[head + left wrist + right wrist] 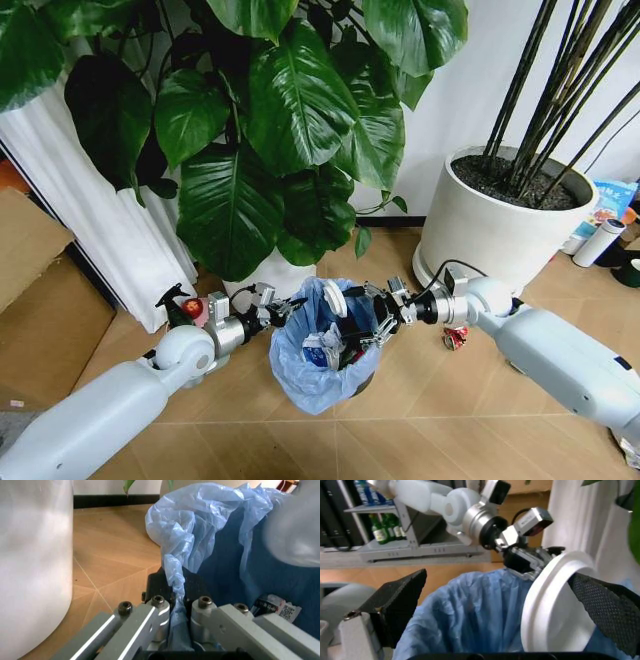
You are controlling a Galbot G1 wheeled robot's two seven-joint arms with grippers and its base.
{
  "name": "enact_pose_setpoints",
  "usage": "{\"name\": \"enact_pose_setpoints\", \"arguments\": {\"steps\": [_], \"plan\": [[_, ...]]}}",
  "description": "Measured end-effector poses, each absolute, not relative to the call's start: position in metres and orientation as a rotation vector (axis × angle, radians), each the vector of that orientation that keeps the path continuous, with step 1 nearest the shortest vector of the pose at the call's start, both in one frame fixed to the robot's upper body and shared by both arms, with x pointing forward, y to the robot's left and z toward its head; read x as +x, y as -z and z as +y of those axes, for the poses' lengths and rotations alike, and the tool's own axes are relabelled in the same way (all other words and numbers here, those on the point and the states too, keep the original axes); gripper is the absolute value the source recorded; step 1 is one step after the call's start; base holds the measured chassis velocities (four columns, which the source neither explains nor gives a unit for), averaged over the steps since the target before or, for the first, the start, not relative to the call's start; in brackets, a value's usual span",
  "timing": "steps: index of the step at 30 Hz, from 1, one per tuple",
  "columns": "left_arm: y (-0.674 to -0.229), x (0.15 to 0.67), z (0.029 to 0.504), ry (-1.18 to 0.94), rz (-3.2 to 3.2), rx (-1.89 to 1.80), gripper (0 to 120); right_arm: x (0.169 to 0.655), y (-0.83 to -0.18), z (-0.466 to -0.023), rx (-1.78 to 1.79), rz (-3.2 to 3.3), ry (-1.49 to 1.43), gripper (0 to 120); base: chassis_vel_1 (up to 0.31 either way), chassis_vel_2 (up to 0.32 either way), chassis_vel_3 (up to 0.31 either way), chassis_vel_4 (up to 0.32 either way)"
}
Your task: Pick up the trash bin and place the garbage on the floor into it.
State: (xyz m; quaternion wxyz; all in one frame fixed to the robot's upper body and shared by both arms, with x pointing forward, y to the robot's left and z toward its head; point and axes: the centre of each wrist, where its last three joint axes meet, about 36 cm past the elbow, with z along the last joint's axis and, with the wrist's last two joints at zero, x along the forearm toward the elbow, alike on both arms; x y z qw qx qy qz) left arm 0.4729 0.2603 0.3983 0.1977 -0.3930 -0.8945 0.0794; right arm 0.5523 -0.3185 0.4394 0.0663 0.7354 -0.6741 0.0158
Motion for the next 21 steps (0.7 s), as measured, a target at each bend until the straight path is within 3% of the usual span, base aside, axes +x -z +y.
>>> {"name": "enact_pose_setpoints", "arguments": {"steps": [21], "plan": [[-0.4,0.478,0.255,-0.229,-2.507,-1.108,0,0.571,-0.473,-0.331,2.213,-1.831,-0.368,100,0.0,0.0,0.0,0.0]]}}
